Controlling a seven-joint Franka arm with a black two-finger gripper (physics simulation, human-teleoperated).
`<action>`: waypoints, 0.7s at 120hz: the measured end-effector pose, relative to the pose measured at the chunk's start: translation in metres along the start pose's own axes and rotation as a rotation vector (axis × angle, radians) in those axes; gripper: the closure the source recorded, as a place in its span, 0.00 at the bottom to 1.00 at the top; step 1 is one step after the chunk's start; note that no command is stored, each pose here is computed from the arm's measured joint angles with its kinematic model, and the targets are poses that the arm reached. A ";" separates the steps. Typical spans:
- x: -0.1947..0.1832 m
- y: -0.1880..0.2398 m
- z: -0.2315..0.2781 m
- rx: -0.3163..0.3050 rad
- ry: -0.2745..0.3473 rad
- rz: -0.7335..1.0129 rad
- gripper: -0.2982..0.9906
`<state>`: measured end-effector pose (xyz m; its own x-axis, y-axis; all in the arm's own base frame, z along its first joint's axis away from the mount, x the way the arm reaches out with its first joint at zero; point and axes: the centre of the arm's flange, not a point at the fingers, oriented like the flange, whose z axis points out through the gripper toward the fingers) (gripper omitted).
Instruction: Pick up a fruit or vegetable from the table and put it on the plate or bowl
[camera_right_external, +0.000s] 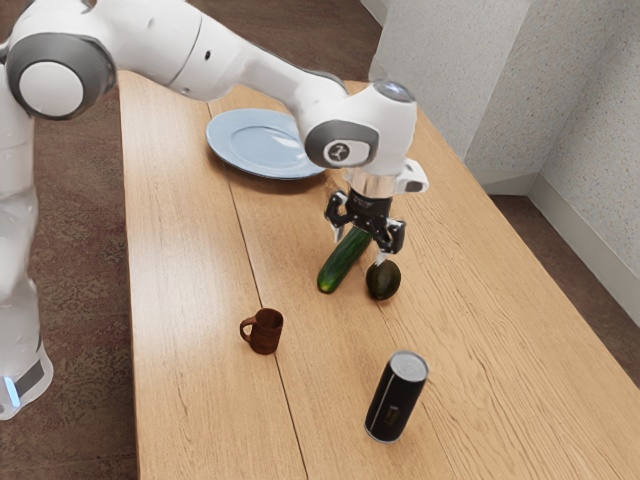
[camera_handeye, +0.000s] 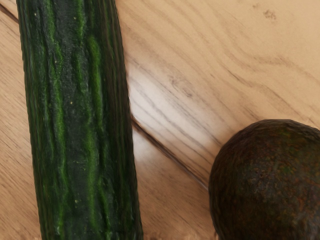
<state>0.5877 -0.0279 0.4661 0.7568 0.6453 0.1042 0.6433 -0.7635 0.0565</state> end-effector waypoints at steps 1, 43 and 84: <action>0.001 -0.001 0.000 -0.001 0.001 0.000 0.23; 0.029 -0.025 0.030 0.021 -0.017 -0.026 0.23; 0.030 -0.039 0.039 -0.004 -0.026 -0.047 0.23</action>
<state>0.5900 0.0217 0.4282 0.7286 0.6808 0.0757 0.6777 -0.7325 0.0649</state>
